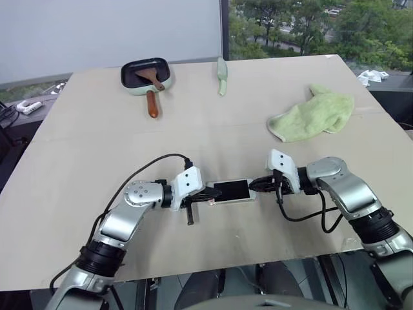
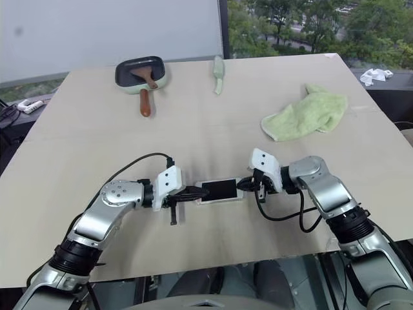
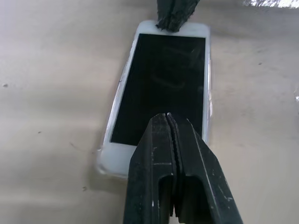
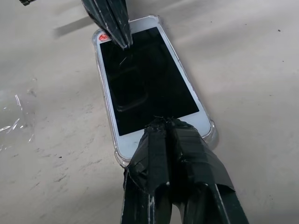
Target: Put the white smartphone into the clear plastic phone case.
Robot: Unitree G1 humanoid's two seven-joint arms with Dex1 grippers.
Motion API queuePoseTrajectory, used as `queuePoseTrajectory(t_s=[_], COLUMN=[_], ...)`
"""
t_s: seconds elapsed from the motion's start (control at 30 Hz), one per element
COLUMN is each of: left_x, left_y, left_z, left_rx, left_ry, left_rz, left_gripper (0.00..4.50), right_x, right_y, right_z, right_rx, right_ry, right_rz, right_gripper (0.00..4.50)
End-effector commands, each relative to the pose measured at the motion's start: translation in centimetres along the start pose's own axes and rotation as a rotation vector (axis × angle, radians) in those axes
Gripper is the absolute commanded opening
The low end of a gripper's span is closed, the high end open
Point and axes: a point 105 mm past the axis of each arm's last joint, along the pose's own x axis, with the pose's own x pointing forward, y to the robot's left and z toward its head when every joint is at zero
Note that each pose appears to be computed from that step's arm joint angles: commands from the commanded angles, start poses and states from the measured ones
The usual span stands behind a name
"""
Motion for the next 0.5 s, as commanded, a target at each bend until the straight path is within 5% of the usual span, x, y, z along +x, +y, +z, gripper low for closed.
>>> queuePoseTrajectory(t_s=[0.03,0.5], left_x=[0.2,0.0], left_y=[-0.8,-1.5], left_z=[-2.3,-3.1], left_rx=[-0.048,-0.111], left_ry=[0.112,0.141], left_rz=[-0.012,-0.020], left_gripper=[0.00,0.00], right_x=[1.2,1.6], right_y=[1.4,1.2], right_z=[-3.2,-4.2], right_rx=[0.092,0.096], right_ry=[0.110,0.222], right_rz=[0.048,0.041], right_gripper=[0.05,0.05])
